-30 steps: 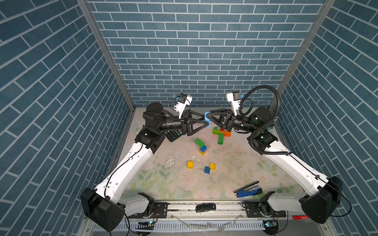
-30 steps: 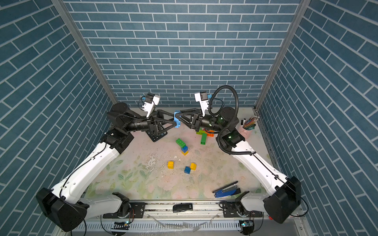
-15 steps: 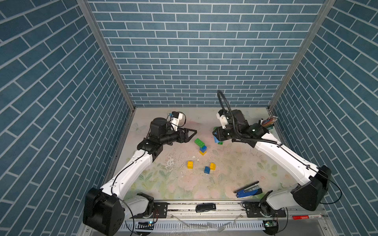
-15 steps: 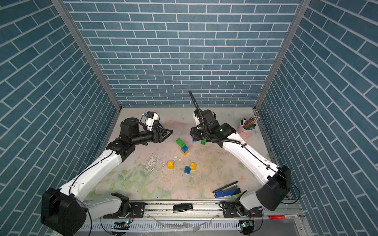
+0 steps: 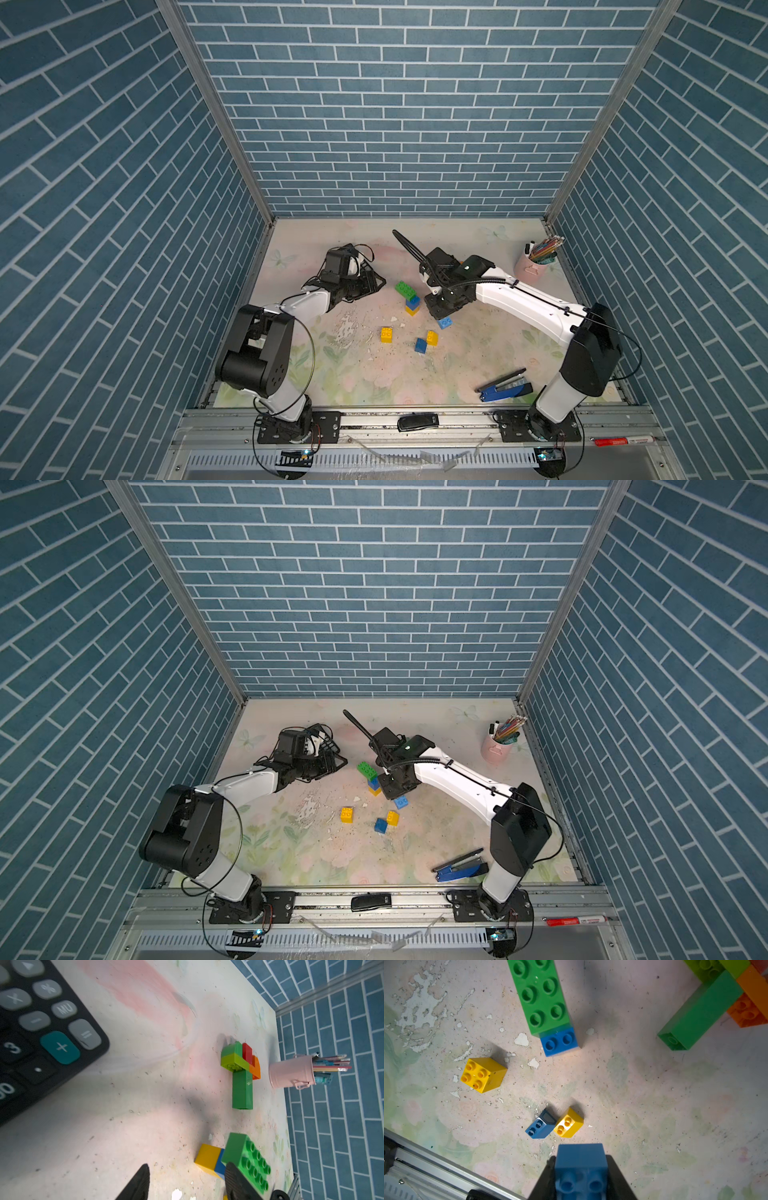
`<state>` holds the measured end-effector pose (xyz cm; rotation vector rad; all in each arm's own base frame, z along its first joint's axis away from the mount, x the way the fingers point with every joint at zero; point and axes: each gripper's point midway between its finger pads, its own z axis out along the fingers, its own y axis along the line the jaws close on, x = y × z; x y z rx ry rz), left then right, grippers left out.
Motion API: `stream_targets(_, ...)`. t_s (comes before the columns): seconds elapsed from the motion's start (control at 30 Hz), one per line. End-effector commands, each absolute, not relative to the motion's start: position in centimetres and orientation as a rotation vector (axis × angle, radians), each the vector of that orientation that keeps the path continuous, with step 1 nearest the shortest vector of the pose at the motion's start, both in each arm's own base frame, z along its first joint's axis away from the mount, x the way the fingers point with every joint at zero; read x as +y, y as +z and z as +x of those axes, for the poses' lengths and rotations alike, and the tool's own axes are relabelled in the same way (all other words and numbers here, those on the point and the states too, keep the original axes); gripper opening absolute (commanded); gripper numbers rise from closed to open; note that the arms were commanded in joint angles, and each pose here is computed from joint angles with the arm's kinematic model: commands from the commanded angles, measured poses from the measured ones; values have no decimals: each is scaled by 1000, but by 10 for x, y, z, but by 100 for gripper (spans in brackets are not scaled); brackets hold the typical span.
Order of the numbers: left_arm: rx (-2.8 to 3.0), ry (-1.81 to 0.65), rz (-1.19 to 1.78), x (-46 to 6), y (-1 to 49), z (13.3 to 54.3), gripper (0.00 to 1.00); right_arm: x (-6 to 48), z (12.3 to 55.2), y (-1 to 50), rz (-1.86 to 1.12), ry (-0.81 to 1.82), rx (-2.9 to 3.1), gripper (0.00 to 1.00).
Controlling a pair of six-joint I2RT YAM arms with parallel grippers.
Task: Assemble a fork with lego
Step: Assemble the lego brick with the lego brick.
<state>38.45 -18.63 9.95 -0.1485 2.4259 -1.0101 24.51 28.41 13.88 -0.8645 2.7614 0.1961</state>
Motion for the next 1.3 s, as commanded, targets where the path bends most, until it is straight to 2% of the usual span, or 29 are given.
stream_targets(0.0, 2370, -1115, -124, -194, 114, 405, 58, 298, 257, 146, -930, 184, 2699, 0)
stream_targets(0.13, 2354, -1225, -125, -207, 109, 411, 56, 306, 263, 140, -962, 158, 2704, 0)
stream_targets(0.73, 2497, -1231, -80, -228, 78, 412, 53, 324, 277, 122, -1030, 124, 2715, 0)
stream_targets(1.27, 2510, -1301, -50, -239, 74, 406, 51, 334, 288, 116, -1070, 107, 2691, 0)
